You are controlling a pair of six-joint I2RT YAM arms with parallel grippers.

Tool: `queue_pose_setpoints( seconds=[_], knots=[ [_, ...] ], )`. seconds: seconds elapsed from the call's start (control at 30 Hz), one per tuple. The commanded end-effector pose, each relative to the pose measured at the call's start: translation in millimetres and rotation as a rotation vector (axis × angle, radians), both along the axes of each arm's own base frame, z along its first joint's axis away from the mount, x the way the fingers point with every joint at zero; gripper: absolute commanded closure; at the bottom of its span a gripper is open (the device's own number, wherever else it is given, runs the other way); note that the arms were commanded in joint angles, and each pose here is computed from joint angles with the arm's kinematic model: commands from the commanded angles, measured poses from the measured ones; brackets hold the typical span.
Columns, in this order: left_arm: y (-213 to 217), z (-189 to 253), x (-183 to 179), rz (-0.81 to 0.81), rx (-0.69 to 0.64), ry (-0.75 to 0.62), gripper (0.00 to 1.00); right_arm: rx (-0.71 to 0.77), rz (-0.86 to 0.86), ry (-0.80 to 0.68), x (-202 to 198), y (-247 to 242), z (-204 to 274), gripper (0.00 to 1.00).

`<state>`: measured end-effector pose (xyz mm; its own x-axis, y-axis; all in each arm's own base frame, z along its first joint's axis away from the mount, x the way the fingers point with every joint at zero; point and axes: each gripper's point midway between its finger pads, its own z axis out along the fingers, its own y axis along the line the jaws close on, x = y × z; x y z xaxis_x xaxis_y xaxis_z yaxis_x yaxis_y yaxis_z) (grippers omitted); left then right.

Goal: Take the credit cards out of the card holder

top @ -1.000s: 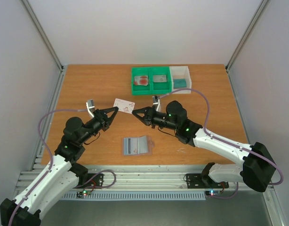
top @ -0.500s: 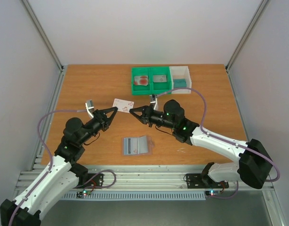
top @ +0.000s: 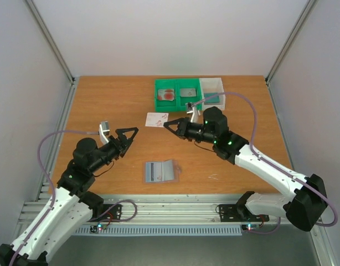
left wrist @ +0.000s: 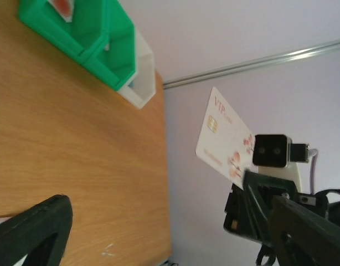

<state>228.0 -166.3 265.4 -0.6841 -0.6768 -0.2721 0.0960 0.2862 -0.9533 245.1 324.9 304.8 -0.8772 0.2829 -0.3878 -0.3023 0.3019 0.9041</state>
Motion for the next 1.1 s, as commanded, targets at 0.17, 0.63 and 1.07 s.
queue_pose_setpoints(
  seconds=[0.17, 0.63, 1.07],
  knots=[
    [9.7, -15.1, -7.8, -0.053, 0.356, 0.016, 0.01, -0.254, -0.010, -0.002, 54.5, -56.2, -30.8, 0.99],
    [4.5, -52.8, -7.7, -0.229, 0.640, 0.038, 0.01, -0.555, -0.156, 0.031, 183.0, -144.5, -78.9, 0.99],
    [9.8, -67.3, -1.5, -0.266, 0.770, 0.037, 0.01, -0.677, -0.121, 0.081, 267.0, -160.6, -130.2, 0.99]
  ],
)
